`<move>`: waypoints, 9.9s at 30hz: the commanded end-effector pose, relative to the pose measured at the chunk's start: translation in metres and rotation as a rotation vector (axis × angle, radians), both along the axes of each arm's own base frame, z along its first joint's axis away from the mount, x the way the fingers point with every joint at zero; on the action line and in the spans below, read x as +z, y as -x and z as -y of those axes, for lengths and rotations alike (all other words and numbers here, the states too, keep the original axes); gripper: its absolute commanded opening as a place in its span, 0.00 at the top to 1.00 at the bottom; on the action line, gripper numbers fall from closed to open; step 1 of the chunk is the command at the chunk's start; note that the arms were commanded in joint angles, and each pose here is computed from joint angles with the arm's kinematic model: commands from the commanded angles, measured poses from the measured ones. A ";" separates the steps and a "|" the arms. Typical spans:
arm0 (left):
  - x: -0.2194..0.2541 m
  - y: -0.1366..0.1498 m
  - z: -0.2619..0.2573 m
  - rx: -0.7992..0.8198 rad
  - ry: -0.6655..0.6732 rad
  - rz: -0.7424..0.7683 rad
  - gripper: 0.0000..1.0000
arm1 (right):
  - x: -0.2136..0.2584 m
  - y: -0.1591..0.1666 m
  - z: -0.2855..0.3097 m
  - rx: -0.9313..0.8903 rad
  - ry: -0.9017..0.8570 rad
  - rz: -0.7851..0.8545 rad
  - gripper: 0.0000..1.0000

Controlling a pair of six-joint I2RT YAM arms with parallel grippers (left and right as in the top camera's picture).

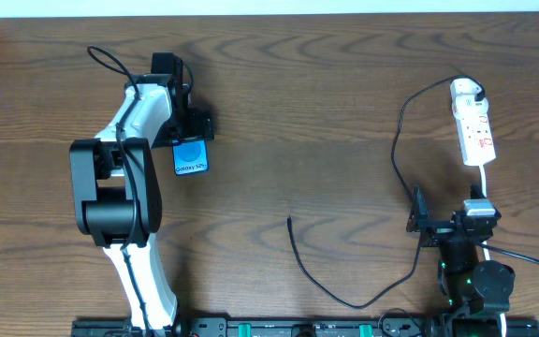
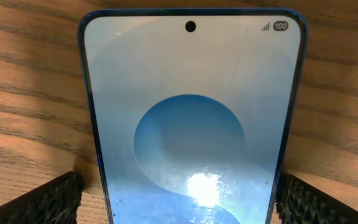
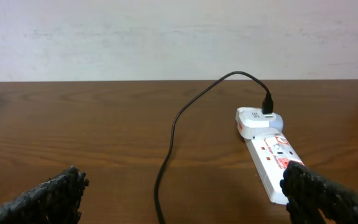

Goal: Plug charger to phone and switch on socket

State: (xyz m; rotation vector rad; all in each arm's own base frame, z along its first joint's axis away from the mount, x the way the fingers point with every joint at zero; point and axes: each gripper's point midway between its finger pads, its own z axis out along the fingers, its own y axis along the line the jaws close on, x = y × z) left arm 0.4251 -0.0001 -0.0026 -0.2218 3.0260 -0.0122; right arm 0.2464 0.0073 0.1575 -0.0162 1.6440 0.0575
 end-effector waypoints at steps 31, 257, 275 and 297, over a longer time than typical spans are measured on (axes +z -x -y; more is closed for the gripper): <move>-0.025 0.023 -0.003 0.010 -0.013 -0.091 0.15 | 0.000 0.000 -0.001 0.002 -0.005 0.000 0.01; 0.238 0.037 0.171 0.356 1.508 -0.461 0.93 | 0.000 0.000 -0.001 0.002 -0.005 0.000 0.01; 0.238 0.037 0.171 0.487 1.489 -0.578 0.93 | 0.000 0.000 -0.001 0.002 -0.005 0.000 0.01; 0.238 0.037 0.171 0.487 1.489 -0.578 0.93 | 0.000 0.000 -0.001 0.002 -0.005 0.000 0.01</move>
